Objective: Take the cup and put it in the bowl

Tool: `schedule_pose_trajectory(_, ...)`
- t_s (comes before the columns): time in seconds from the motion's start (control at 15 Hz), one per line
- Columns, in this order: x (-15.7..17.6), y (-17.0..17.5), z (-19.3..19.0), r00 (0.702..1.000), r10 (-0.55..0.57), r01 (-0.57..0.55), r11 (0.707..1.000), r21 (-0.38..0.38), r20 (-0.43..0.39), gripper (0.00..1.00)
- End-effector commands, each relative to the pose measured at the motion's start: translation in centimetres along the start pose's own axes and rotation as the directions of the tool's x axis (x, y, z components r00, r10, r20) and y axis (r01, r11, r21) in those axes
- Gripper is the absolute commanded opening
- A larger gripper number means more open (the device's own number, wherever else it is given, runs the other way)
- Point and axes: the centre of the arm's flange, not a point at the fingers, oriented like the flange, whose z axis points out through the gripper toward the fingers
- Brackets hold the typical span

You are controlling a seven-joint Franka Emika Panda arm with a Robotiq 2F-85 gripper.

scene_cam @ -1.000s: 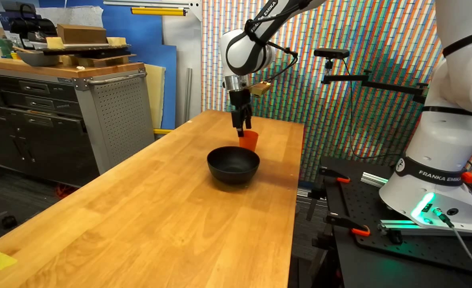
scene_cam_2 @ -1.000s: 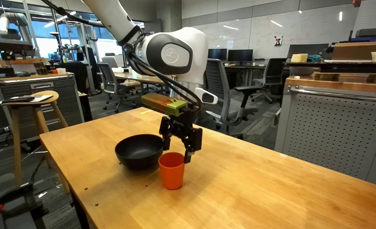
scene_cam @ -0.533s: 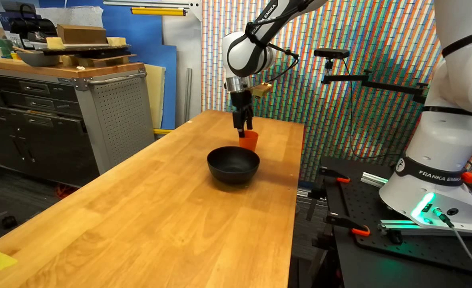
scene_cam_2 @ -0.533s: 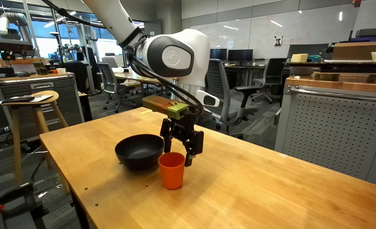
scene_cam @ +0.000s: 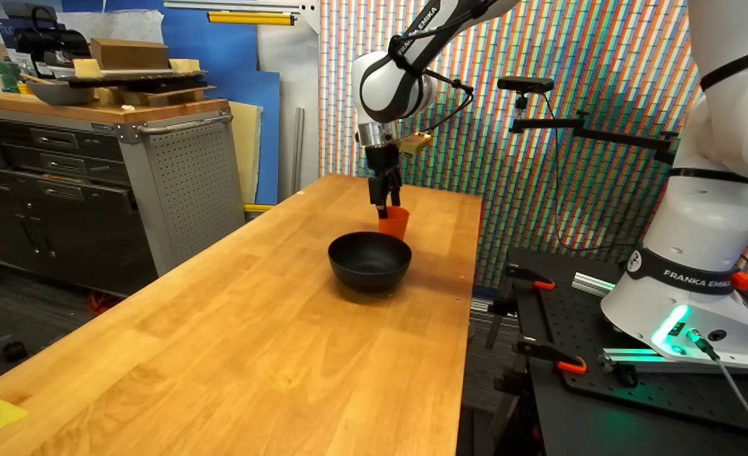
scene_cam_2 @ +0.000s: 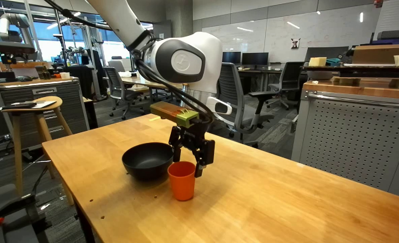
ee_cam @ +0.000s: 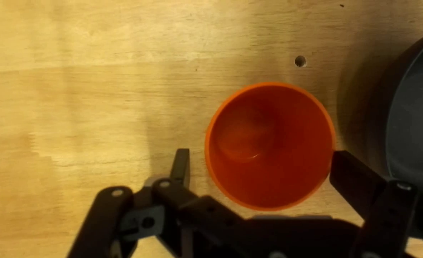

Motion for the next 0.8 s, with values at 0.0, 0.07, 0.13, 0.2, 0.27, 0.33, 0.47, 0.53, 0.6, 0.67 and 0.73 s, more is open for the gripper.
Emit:
schedule_pose_trajectory(0.0,-0.1,0.3,0.3,1.000,-0.001,0.000,1.000,0.027,0.009,1.00)
schedule_pose_trajectory(0.07,-0.1,0.3,0.3,1.000,0.001,-0.001,1.000,0.028,0.008,1.00)
schedule_pose_trajectory(0.13,-0.1,0.3,0.3,1.000,0.002,-0.002,0.999,0.035,0.009,1.00)
schedule_pose_trajectory(0.2,-0.2,0.4,0.5,1.000,0.004,-0.005,0.999,0.039,0.013,1.00)
schedule_pose_trajectory(0.27,-0.2,0.5,0.8,1.000,0.008,-0.009,0.999,0.048,0.020,1.00)
schedule_pose_trajectory(0.33,-0.3,0.6,1.0,1.000,0.013,-0.014,0.998,0.054,0.024,1.00)
schedule_pose_trajectory(0.47,-0.4,0.8,1.4,0.999,0.020,-0.022,0.998,0.062,0.033,1.00)
schedule_pose_trajectory(0.53,-0.5,0.8,1.5,0.999,0.013,-0.014,0.998,0.054,0.033,0.75)
schedule_pose_trajectory(0.6,-0.5,0.9,1.6,0.999,0.014,-0.015,0.998,0.057,0.029,0.74)
schedule_pose_trajectory(0.67,-0.5,0.9,1.6,0.999,0.015,-0.017,0.998,0.063,0.032,0.68)
schedule_pose_trajectory(0.73,-0.5,0.9,1.5,0.999,0.016,-0.018,0.998,0.064,0.030,0.59)
